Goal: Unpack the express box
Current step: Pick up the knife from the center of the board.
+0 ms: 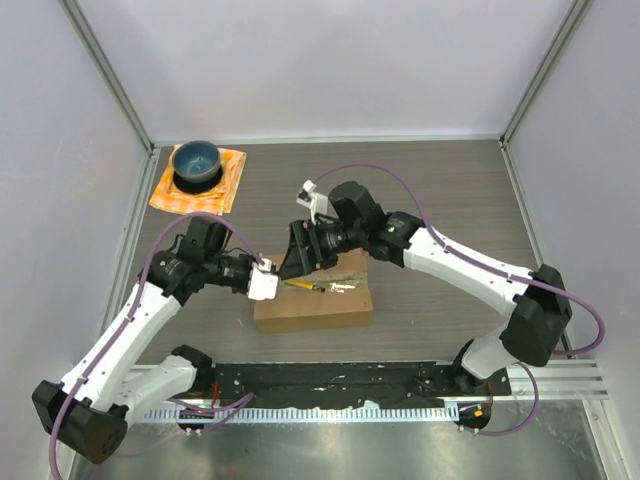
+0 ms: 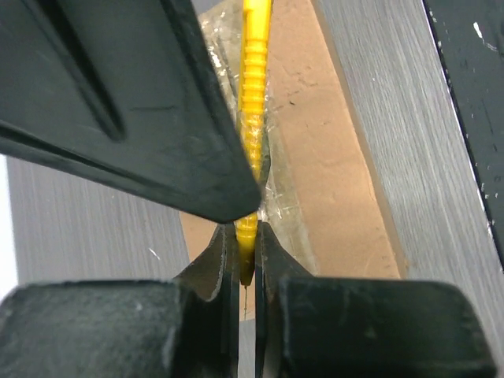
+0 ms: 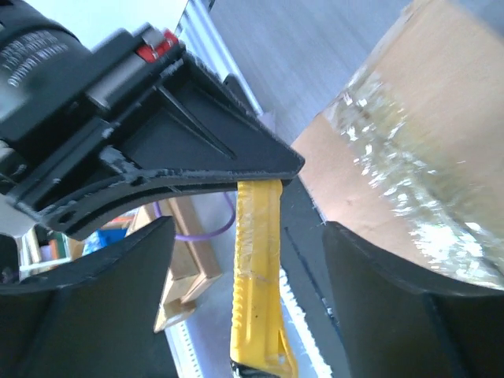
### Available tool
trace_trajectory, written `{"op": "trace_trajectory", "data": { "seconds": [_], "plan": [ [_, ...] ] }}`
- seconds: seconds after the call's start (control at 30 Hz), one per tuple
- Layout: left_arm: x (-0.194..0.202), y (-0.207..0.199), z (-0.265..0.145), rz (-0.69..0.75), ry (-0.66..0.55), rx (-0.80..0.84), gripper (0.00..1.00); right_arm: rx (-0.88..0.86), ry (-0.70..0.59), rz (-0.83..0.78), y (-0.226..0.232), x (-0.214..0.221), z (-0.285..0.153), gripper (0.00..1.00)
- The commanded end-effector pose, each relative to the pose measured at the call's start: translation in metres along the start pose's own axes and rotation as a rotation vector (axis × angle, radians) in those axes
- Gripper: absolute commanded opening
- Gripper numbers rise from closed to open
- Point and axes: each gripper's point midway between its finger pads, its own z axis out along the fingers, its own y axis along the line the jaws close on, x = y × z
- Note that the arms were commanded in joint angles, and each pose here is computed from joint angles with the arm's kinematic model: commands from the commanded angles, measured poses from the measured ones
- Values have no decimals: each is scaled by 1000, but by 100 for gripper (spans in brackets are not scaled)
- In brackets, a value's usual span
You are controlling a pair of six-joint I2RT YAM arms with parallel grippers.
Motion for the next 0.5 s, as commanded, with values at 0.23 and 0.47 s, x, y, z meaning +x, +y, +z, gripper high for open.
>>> {"op": "trace_trajectory", "data": {
  "seconds": [0.23, 0.47],
  "plan": [
    [-24, 43, 1, -558, -93, -132, 0, 252, -438, -322, -15, -95, -132, 98],
    [-53, 79, -10, -969, -304, -205, 0, 151, -472, -471, 6, -72, -144, 99]
  ]
}}
